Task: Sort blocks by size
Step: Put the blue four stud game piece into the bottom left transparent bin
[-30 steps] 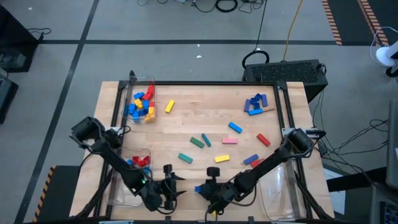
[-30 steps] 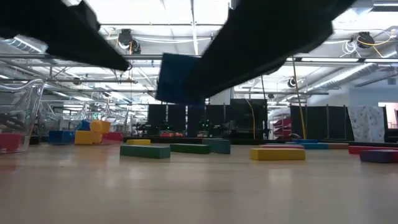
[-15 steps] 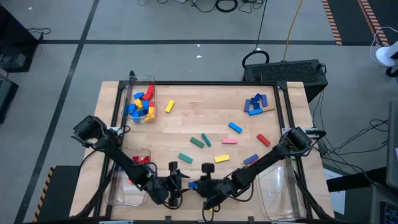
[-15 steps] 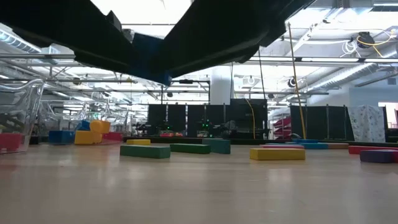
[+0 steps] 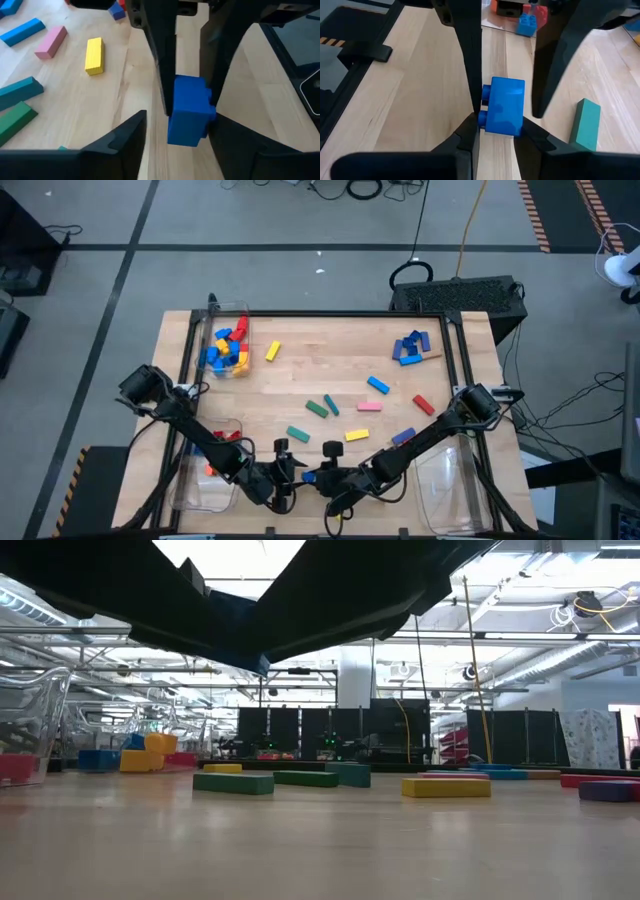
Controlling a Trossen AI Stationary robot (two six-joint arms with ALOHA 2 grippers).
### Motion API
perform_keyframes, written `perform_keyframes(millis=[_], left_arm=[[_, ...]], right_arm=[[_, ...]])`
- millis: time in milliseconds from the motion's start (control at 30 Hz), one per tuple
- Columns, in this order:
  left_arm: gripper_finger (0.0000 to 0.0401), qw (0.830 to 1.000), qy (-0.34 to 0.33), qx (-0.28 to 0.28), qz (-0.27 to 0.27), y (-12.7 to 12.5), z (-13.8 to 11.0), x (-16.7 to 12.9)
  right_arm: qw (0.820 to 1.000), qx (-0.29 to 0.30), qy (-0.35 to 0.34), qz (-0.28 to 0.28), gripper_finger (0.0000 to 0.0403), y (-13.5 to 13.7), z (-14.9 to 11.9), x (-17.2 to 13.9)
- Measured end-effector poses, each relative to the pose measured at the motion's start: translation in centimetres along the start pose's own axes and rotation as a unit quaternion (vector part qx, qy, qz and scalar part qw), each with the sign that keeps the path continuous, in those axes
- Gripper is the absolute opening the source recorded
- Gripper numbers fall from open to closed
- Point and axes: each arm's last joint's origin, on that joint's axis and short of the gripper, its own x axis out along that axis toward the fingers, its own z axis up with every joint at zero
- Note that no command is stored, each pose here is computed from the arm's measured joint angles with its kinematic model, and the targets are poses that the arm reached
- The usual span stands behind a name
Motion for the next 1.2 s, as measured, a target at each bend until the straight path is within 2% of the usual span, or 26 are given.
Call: perform_keyframes(millis=[233,333,433,767,933,1100,1200], left_arm=[[0.0102,1.000,-0.002,0.011,-0.007,-0.1,0.1,0.0],[0.0100,1.000,-0.002,0.011,-0.008,-0.1,0.1,0.0],[0.0100,1.000,-0.004,0.007,-0.001,0.0,0.1,0.0],[0.0100,1.000,-0.007,0.005,0.002,0.1,1.4,-2.1],[0.0100,0.998,0.045,-0.020,0.028,1.3,2.8,-5.1],[0.0101,0.985,0.132,-0.076,0.080,3.0,2.8,-9.8],[0.0101,0.978,0.153,-0.109,0.087,3.3,2.7,-13.1]], right_arm=[[1.000,0.003,-0.002,-0.001,0.0076,0.0,0.0,0.0],[1.000,0.002,-0.002,-0.001,0.0079,0.0,0.0,0.0],[1.000,-0.004,0.008,-0.011,0.0098,-0.2,-0.1,-0.1],[0.995,0.039,0.062,-0.068,0.0221,-1.9,0.7,-3.3],[0.985,0.075,0.096,-0.119,0.0245,-2.9,0.4,-4.7],[0.977,0.084,0.135,-0.140,0.0239,-3.2,-0.5,-5.0],[0.973,0.084,0.152,-0.150,0.0233,-3.4,-1.0,-5.1]])
